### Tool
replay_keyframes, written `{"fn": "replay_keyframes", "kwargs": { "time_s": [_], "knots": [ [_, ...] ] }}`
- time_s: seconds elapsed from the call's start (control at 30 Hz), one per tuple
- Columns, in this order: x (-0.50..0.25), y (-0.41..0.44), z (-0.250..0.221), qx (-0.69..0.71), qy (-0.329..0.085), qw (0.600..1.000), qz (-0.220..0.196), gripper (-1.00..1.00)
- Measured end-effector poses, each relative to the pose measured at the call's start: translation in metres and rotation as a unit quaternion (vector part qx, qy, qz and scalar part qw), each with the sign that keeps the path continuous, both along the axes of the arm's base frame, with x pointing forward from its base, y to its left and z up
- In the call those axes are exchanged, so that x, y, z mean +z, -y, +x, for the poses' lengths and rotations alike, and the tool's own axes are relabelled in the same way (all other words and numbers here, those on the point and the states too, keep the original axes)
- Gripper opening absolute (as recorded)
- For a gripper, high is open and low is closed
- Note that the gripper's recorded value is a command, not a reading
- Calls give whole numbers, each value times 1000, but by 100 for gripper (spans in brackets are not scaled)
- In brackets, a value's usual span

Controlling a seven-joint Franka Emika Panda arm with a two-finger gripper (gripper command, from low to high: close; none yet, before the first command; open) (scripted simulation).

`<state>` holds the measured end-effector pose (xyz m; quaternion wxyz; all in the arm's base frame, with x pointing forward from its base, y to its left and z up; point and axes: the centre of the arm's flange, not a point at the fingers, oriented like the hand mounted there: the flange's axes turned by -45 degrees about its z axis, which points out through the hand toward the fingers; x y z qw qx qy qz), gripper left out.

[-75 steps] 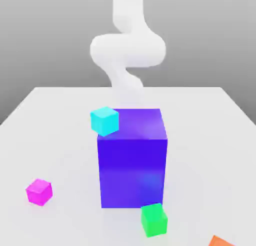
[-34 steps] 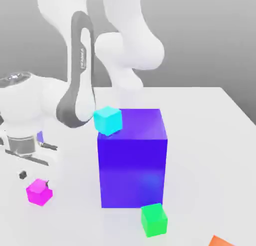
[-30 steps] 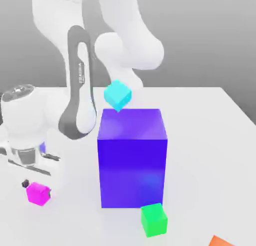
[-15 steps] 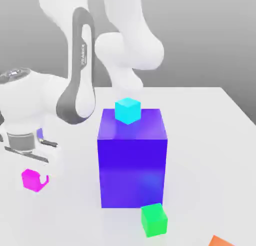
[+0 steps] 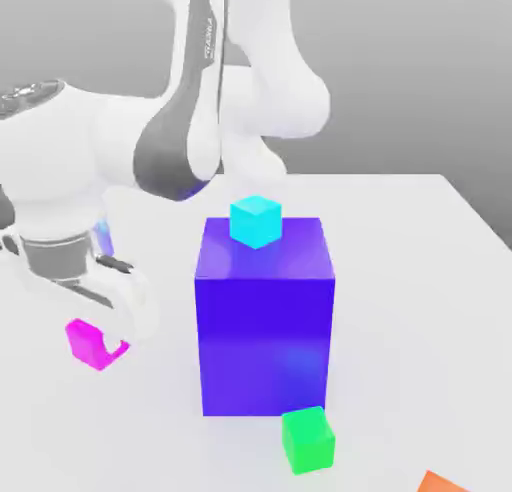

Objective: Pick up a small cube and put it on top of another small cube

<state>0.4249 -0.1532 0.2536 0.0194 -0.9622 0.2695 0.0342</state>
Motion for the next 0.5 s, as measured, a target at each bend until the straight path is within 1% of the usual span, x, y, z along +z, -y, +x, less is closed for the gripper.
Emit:
{"fn": "replay_keyframes", "kwargs": {
  "time_s": [0.23, 0.5],
  "knots": [
    [-3, -97, 22, 65, 8, 998, -15, -100],
    [-6, -210, 21, 140, 23, 990, -28, -100]
  ]
}}
